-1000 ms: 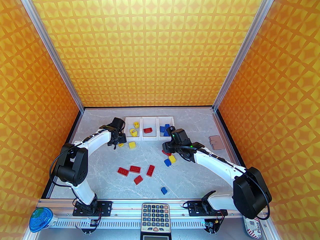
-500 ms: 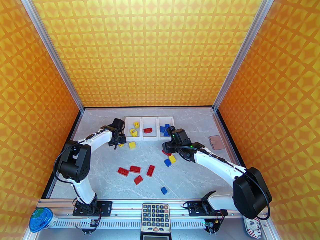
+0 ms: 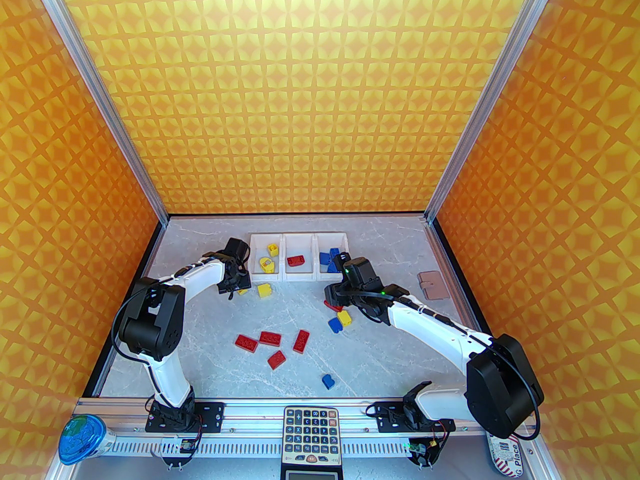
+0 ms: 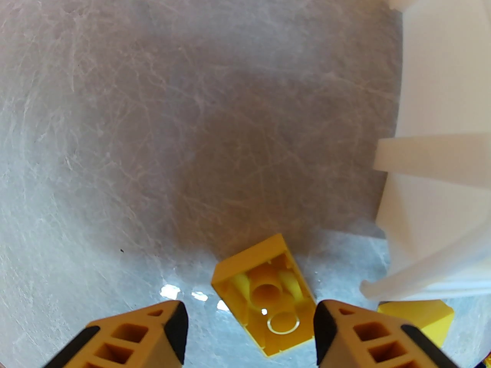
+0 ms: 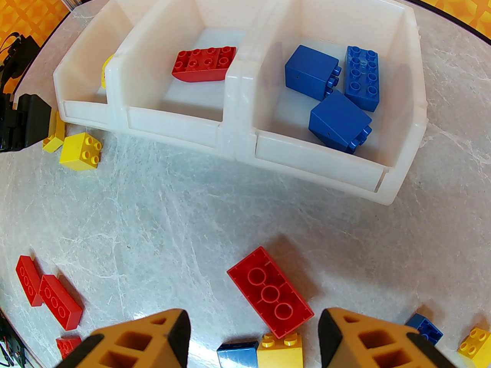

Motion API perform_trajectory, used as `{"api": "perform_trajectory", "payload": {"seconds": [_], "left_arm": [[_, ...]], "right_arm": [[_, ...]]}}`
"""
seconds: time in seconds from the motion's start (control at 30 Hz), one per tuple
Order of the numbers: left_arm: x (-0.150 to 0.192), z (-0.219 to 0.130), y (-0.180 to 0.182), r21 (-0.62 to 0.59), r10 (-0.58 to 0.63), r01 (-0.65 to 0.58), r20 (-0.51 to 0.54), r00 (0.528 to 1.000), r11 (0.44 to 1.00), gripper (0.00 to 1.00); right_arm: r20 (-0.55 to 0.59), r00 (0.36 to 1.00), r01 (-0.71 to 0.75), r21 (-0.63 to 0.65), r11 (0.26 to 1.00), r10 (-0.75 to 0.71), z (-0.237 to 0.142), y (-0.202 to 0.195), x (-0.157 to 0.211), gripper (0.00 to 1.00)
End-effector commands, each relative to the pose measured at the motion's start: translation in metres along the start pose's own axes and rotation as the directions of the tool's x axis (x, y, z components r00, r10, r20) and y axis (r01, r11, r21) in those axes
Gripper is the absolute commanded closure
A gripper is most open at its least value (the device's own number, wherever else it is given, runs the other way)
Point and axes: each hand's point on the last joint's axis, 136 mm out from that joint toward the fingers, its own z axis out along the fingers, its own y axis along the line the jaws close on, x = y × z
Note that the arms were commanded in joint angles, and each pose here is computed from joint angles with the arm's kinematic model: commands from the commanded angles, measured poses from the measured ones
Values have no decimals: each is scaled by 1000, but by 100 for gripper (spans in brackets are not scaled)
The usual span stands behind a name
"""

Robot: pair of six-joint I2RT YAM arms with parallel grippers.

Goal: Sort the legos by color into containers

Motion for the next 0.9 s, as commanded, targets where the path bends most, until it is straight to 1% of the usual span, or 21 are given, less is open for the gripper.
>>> {"api": "perform_trajectory", "payload": {"seconds": [0.0,0.13,0.37,0.53,0.7,0.87], "left_arm": [[3,7,2,-2,19,-19,-25,1000,1000,42],[4,10,0,11,22,-22,-24,999,1000,41],[5,17,1,5,25,-25,-35,999,1000,43],[6,21,0,2,28,-28,-42,999,1000,50],[6,21,2,0,23,-23,-42,999,1000,64],[5,14,5,-2,16,-16,-33,999,1000,74]], "right_arm": [[23,1000,20,0,1000,-20,-6,2,-4,40],[24,1000,20,2,1000,-20,-6,2,-4,40],[21,1000,20,1,1000,-20,-5,2,-3,40],[22,1000,22,5,1000,-22,-6,1,-4,40],[23,1000,20,8,1000,-21,-6,0,-4,40],[25,999,21,7,1000,-21,-7,1,-4,40]]}}
